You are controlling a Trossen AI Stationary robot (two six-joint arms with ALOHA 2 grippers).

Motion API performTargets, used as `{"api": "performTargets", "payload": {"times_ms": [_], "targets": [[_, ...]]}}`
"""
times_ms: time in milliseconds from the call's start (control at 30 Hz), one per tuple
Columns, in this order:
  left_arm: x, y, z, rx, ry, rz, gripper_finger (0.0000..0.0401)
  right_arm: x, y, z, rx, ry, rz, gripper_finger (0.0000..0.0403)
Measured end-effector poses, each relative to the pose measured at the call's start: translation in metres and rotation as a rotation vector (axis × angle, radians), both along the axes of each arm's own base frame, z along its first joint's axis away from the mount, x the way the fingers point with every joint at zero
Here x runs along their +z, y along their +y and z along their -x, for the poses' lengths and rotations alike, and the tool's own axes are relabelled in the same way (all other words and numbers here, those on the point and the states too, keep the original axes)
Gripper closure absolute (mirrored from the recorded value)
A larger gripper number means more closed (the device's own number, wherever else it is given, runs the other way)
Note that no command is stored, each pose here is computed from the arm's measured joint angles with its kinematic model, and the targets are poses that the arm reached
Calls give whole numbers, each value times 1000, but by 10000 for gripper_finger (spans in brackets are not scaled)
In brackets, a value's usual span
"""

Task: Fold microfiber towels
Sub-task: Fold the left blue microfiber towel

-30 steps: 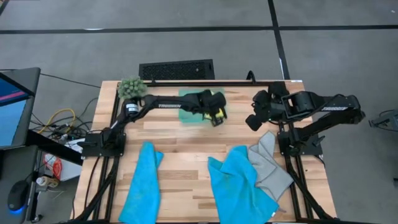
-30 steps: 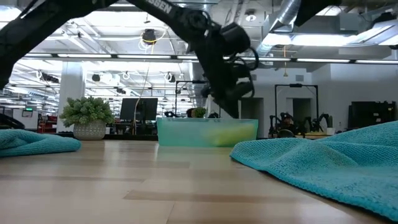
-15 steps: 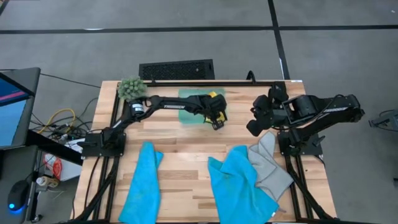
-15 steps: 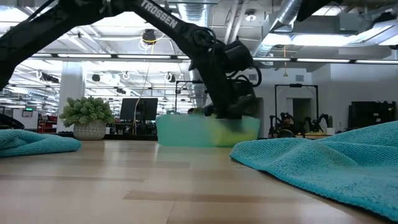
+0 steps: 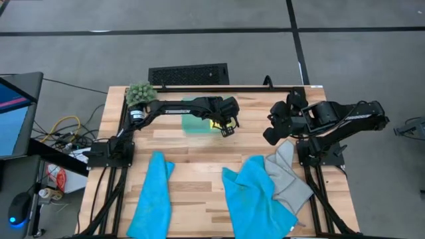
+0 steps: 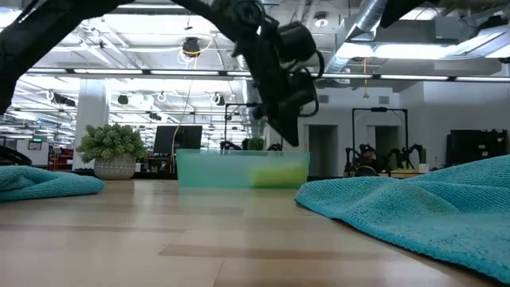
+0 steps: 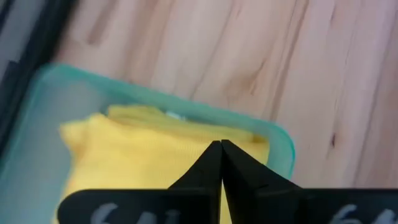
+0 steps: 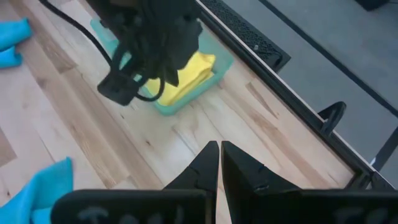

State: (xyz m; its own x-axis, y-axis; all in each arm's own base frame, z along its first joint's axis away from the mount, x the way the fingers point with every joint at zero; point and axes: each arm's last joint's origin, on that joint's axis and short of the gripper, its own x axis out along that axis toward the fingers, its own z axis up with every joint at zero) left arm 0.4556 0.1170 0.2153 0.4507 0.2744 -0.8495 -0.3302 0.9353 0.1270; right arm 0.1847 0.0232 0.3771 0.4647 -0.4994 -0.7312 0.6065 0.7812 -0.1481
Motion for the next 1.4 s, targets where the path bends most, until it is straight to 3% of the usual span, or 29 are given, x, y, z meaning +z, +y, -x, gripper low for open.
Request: {"api": "performTargets", "payload": {"times_ms": [100,200,300,433,567,667,767,900,1000,1133,1300,1400], "targets": [[10,-5,9,-9,41,9,401,-2,1,-1,-4,-4,-4,360],[38,-23,26,-62,78,57,401,-14,6,-4,4,8,-16,360],[75,-64,53,-127,130,97,401,-32,14,-4,30,48,-58,360],[124,-126,105,-142,108,62,401,-58,31,-9,81,33,-109,360],[136,-184,160,-42,12,20,400,-79,50,-23,203,-97,-124,353],[120,-223,199,18,-41,34,389,-94,65,-42,314,-230,-131,339],[89,-258,232,66,-79,117,361,-110,80,-63,416,-292,-95,323],[42,-302,258,47,-127,253,308,-137,98,-97,534,-285,-41,297],[10,-330,267,13,-137,358,272,-158,108,-122,613,-273,-56,276],[-21,-362,274,10,-103,397,239,-183,121,-153,688,-243,-96,250],[-47,-396,279,33,4,447,228,-198,137,-183,760,-231,-100,227],[-53,-419,281,3,36,453,229,-201,148,-196,829,-216,-48,220]]}}
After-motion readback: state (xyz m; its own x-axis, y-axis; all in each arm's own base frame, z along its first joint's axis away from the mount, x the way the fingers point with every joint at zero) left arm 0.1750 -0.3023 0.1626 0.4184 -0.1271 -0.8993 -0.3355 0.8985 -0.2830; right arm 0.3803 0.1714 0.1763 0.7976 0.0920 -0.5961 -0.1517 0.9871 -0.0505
